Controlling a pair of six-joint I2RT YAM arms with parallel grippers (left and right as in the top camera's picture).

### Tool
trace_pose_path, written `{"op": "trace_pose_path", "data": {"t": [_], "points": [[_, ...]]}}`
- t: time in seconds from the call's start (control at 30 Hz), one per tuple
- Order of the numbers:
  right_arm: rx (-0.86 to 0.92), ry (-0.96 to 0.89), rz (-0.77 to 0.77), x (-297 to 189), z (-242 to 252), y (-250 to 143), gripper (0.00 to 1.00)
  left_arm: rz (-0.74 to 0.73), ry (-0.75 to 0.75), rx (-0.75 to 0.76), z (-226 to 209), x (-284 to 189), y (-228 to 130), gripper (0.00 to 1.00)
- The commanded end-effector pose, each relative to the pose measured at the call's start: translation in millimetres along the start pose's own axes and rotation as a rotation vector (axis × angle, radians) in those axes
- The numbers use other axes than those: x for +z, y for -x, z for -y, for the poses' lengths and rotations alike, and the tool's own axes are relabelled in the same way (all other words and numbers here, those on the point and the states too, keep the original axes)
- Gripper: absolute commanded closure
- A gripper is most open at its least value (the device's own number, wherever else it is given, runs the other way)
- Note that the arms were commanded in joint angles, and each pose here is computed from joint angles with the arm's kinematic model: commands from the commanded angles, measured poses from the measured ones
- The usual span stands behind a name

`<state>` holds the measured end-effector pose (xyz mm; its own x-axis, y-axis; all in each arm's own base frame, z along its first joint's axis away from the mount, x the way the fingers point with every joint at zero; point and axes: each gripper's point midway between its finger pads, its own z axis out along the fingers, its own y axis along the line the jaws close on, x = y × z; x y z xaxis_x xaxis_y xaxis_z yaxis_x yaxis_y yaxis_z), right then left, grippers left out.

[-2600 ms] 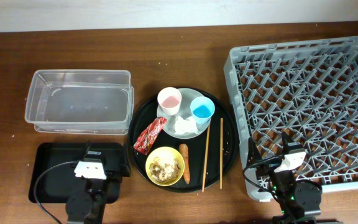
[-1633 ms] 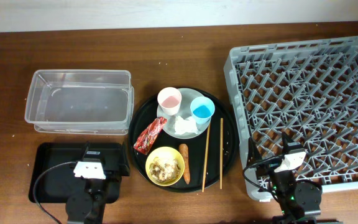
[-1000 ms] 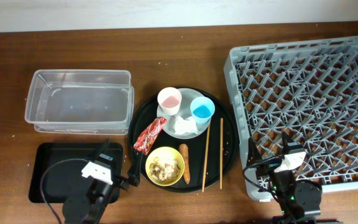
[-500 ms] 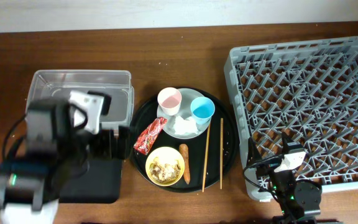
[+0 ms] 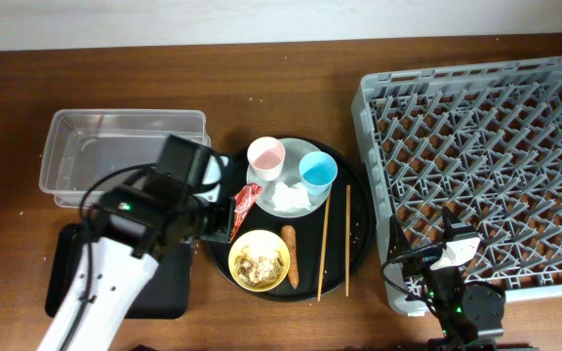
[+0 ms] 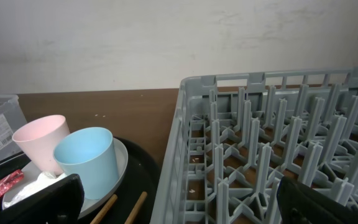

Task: Sort waste into correct bins and load items into the dishwasher rack
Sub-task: 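Grasp the red snack wrapper with the left gripper and lift it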

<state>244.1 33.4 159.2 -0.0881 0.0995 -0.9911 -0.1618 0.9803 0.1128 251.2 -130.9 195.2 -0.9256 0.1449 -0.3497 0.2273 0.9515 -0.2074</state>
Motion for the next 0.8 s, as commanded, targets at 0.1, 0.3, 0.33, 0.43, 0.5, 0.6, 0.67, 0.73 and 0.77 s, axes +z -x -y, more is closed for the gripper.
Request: {"op": "trace_pose_path", "data": {"t": [0.1,0.3,0.33,0.43,0.5,0.6,0.67,0.73,0.77], "points": [[0.005,0.007,-0.007,0.2,-1.5,-3.0,0.01,0.021,0.156,-0.016,-28.8,53.7,7.7,0.59],[0.005,0.008,-0.007,0.2,-1.6,-3.1,0.02,-0.114,0.192,0.056,-39.7,121.5,4.7,0.59],[0.005,0.007,-0.007,0.2,-1.5,-3.0,0.02,-0.125,0.203,0.056,-42.1,129.0,4.5,0.59],[0.005,0.007,-0.007,0.2,-1.5,-3.0,0.02,-0.150,0.208,0.055,-45.1,152.6,4.5,0.59],[0.005,0.007,-0.007,0.2,-1.5,-3.0,0.02,-0.179,0.213,0.053,-47.7,165.9,0.3,0.59],[0.005,0.007,-0.007,0.2,-1.5,-3.0,0.02,-0.218,0.214,0.051,-50.1,180.0,-6.6,0.59],[0.005,0.007,-0.007,0.2,-1.5,-3.0,0.02,-0.232,0.213,0.050,-50.7,185.7,-9.3,0.58],[0.005,0.007,-0.007,0.2,-1.5,-3.0,0.02,-0.247,0.198,0.047,-49.2,191.7,-12.3,0.58],[0.005,0.007,-0.007,0.2,-1.5,-3.0,0.02,-0.249,0.198,0.047,-49.4,194.2,-12.6,0.58]]}}
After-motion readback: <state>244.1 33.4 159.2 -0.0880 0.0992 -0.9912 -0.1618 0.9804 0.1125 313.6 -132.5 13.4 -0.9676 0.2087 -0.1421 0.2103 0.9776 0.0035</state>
